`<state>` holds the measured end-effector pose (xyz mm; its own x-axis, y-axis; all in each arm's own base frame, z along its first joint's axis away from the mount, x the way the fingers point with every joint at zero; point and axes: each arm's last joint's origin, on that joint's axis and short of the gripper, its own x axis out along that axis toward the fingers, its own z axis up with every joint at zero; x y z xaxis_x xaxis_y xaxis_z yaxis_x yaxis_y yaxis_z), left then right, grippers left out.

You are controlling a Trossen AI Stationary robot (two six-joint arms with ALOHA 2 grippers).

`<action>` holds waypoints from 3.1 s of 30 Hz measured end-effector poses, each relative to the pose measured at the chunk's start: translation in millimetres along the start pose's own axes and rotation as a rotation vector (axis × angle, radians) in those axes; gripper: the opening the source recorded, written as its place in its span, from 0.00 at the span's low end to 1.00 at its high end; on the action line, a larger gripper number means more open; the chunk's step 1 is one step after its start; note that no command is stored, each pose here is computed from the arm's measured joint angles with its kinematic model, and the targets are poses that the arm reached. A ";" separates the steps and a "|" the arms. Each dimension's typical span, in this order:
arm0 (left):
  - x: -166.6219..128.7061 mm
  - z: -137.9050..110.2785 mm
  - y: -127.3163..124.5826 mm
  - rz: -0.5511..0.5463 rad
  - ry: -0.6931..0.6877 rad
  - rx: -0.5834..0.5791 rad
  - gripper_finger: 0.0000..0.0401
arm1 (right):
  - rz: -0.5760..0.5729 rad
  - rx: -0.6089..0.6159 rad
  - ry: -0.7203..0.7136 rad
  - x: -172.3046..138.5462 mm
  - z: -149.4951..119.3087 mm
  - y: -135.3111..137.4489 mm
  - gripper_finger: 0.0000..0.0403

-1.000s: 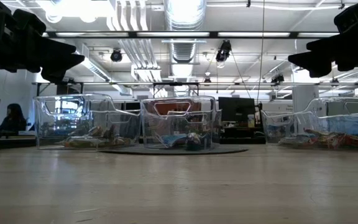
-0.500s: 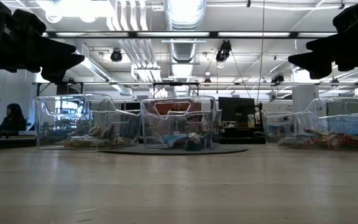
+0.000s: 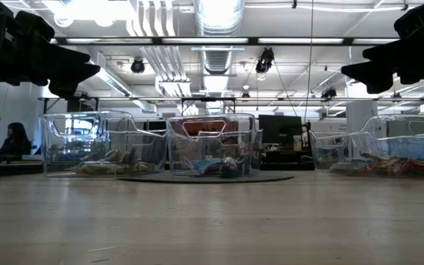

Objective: Pick and place Granola Bars by type
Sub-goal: Return to Home Position

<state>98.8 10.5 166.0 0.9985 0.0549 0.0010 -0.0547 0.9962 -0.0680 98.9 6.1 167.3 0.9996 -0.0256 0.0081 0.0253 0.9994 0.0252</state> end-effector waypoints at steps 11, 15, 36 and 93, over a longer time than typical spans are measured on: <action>0.0 0.0 0.0 0.000 0.000 0.000 0.43 | 0.000 0.001 0.000 0.0 -0.1 0.0 0.76; 0.0 0.0 0.0 0.000 0.000 0.000 0.43 | 0.000 0.001 0.000 0.0 -0.1 0.0 0.78; 0.0 0.0 0.0 0.000 0.000 0.000 0.43 | 0.000 0.000 0.000 0.0 -0.1 0.0 0.77; 0.0 0.0 0.0 0.000 0.000 0.000 0.43 | 0.000 0.002 0.000 0.0 -0.1 0.0 0.78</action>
<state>98.8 10.5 166.0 0.9985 0.0551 0.0011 -0.0549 0.9962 -0.0681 98.9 6.1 167.2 0.9996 -0.0259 0.0081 0.0257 0.9993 0.0267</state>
